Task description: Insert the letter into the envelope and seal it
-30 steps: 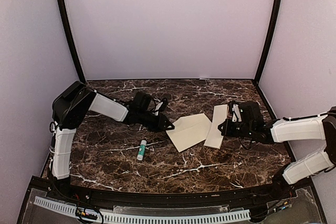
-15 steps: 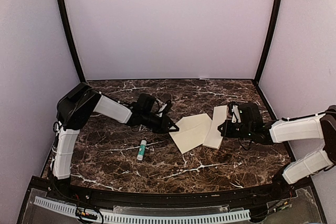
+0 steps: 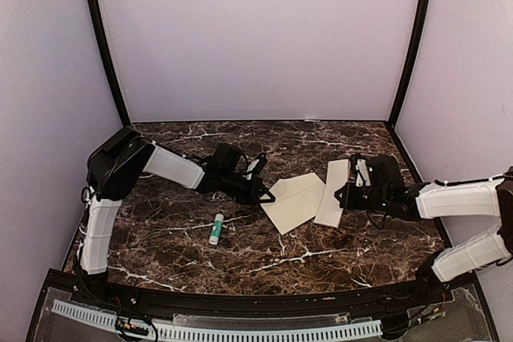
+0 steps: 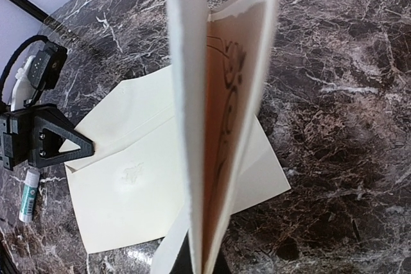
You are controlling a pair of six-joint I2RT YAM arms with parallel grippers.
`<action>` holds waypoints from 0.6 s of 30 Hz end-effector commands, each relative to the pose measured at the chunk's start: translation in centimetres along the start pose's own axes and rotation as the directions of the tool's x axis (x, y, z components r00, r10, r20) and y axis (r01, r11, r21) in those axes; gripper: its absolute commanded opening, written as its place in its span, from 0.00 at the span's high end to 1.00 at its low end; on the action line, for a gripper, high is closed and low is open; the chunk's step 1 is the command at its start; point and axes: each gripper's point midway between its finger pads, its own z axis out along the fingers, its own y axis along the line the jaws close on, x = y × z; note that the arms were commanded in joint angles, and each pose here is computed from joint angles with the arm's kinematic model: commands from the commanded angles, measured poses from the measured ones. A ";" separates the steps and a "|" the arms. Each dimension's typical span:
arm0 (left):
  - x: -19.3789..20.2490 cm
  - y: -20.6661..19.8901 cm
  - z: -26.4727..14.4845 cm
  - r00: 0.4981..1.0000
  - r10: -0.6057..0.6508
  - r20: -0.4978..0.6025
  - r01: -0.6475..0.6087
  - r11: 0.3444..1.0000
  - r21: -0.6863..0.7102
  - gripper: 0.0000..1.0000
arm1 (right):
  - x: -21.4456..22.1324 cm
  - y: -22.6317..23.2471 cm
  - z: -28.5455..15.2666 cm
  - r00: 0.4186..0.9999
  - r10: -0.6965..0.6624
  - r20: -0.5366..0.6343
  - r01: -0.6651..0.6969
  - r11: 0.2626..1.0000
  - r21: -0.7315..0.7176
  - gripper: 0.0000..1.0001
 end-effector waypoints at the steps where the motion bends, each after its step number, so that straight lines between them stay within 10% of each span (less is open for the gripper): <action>1: -1.2 -4.4 -2.6 0.985 0.162 0.055 -0.159 0.986 -0.054 1.00 | -3.2 3.0 -2.5 0.991 -0.102 0.084 0.109 0.991 -0.081 1.00; 9: -0.9 -8.1 -7.6 0.936 0.338 0.102 -0.312 0.927 -0.206 1.00 | -8.3 10.5 -11.1 0.883 -0.321 0.344 0.425 0.857 -0.292 1.00; 18: 0.9 -9.6 -11.6 0.903 0.428 0.032 -0.403 0.872 -0.279 1.00 | -8.8 17.8 -19.2 0.517 -0.556 0.650 0.852 0.402 -0.334 1.00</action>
